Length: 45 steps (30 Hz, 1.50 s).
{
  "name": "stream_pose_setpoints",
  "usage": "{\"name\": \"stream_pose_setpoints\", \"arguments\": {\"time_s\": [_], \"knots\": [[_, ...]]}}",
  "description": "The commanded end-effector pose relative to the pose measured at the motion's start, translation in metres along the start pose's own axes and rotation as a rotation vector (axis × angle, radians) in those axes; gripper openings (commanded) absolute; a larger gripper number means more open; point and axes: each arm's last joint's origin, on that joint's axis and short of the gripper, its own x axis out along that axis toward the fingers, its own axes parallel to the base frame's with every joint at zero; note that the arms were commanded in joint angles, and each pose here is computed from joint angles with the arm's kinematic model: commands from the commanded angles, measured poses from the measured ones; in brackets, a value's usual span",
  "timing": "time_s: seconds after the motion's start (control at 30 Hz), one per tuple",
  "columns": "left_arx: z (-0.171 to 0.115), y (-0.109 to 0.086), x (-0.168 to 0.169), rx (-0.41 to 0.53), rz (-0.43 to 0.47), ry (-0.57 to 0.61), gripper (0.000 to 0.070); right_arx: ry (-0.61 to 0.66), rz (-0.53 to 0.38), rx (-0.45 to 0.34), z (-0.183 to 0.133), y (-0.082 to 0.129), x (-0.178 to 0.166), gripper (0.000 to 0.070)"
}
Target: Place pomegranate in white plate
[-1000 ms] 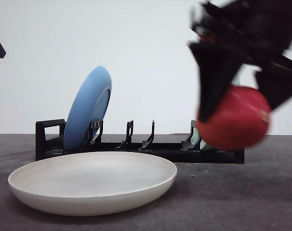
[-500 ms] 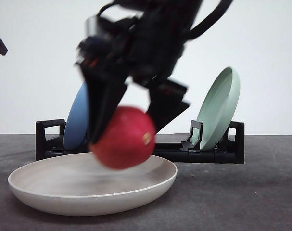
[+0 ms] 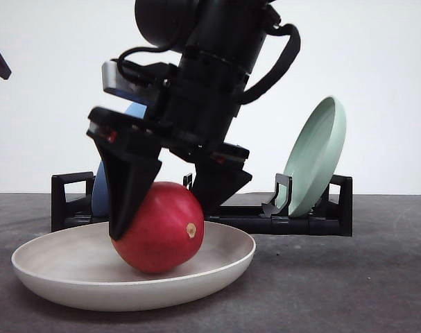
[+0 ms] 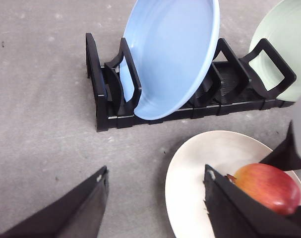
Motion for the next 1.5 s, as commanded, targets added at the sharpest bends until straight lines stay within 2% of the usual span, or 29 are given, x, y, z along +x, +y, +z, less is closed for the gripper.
{"name": "stream_pose_setpoints", "arguments": {"time_s": [0.0,0.07,0.17,0.23,0.4,0.5,0.73,0.87,1.1,1.33,1.47], "knots": [[0.002,-0.001,0.000,-0.002,-0.003,-0.008,0.0358,-0.005,0.000,-0.018,0.006,0.004,0.006,0.0494],[0.002,-0.001,0.000,-0.003,-0.003,-0.008,0.0358,-0.001,-0.003,-0.017,0.005,0.004,0.007,0.0514],[0.002,-0.001,0.000,-0.003,-0.003,-0.008,0.0358,-0.001,-0.003,-0.018,0.005,0.006,0.007,0.0631],[0.002,-0.001,0.000,-0.003,-0.003,-0.008,0.0358,-0.010,-0.002,-0.022,0.006,0.007,0.004,0.0683],[0.002,-0.001,0.000,-0.003,-0.003,-0.007,0.0358,-0.067,0.002,-0.049,0.007,0.011,-0.013,0.0687],[0.002,-0.001,0.000,-0.009,-0.004,-0.007,0.0358,-0.181,0.009,-0.062,0.003,0.012,-0.026,0.0684],[0.002,-0.001,0.000,-0.026,-0.004,-0.007,0.0358,-0.424,0.065,-0.060,-0.041,-0.003,-0.054,0.0684],[0.002,-0.001,0.000,-0.028,-0.004,-0.007,0.0358,-0.463,0.081,0.003,-0.072,-0.020,-0.068,0.0683],[0.002,-0.001,0.000,-0.028,-0.003,-0.005,0.0358,-0.531,0.027,0.138,-0.122,-0.051,-0.091,0.0683],[0.001,0.000,0.000,-0.029,-0.003,-0.002,0.0358,-0.556,-0.092,0.286,-0.156,-0.079,-0.115,0.0676],[0.001,0.000,0.000,-0.029,-0.003,-0.002,0.0358,-0.593,-0.153,0.345,-0.163,-0.091,-0.126,0.0621]]}}
